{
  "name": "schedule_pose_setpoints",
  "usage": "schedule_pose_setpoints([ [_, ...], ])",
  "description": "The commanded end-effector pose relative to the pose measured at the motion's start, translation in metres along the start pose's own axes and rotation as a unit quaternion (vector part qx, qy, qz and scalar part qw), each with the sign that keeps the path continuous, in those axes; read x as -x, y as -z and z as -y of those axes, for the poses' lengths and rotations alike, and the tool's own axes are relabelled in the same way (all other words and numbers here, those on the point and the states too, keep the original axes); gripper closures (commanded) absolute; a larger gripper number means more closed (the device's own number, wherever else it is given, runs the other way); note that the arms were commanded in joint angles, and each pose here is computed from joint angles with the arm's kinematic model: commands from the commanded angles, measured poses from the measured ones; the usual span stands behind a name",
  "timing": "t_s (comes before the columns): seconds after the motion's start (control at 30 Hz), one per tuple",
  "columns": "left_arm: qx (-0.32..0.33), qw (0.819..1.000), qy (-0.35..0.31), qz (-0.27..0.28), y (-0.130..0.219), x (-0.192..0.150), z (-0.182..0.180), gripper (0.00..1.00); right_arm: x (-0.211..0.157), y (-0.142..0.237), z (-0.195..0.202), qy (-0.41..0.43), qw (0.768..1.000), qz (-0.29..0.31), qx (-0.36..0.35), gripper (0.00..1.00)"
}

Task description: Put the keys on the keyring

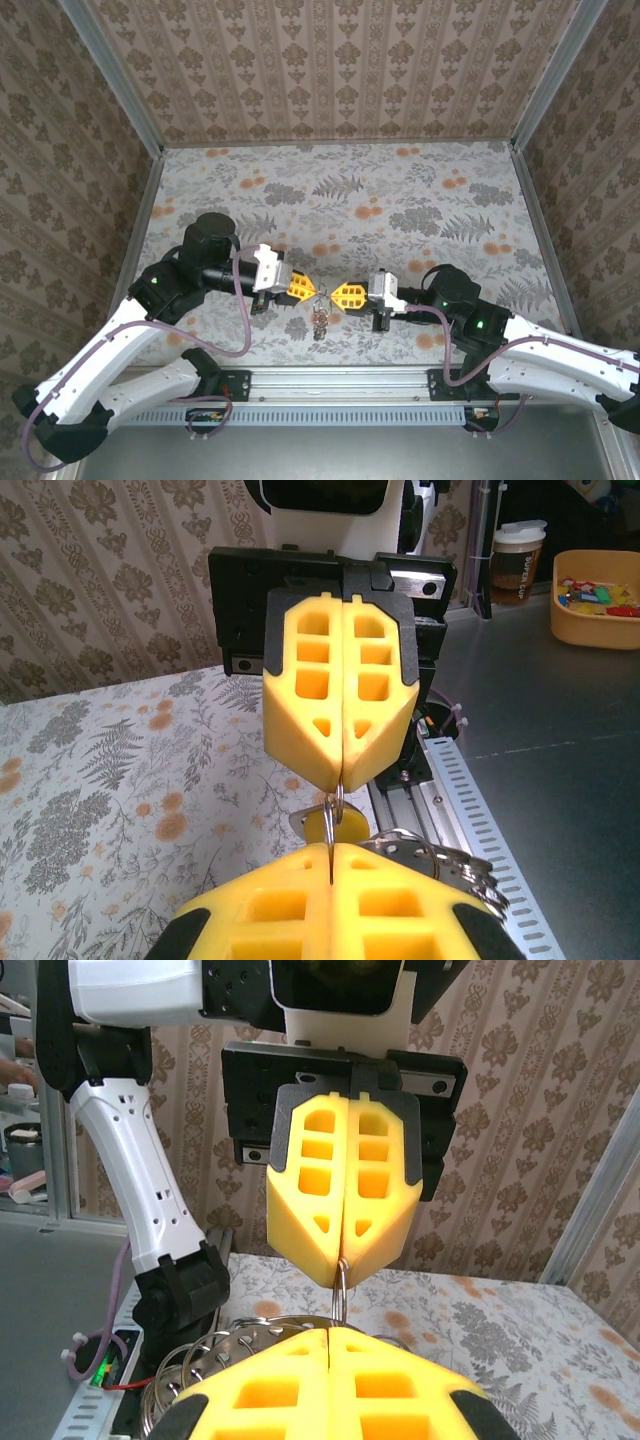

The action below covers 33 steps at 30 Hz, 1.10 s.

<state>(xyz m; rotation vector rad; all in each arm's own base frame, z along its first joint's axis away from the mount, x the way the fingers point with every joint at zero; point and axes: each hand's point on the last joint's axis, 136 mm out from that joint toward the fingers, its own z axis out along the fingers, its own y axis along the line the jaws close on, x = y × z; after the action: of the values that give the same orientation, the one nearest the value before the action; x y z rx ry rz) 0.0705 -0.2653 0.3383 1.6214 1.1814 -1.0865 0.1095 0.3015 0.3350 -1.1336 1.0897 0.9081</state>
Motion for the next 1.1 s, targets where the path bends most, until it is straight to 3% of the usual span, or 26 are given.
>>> schedule_pose_setpoints([
  [0.0, -0.001, 1.000, -0.015, 0.019, 0.0031, 0.0126, 0.0001, 1.00, 0.0164, 0.0034, 0.0036, 0.010, 0.999, 0.028, -0.012, 1.00],
  [1.07, -0.003, 1.000, -0.016, 0.019, 0.0036, 0.0133, 0.0008, 1.00, 0.0180, 0.0008, 0.0057, 0.013, 0.999, 0.036, -0.015, 1.00],
])
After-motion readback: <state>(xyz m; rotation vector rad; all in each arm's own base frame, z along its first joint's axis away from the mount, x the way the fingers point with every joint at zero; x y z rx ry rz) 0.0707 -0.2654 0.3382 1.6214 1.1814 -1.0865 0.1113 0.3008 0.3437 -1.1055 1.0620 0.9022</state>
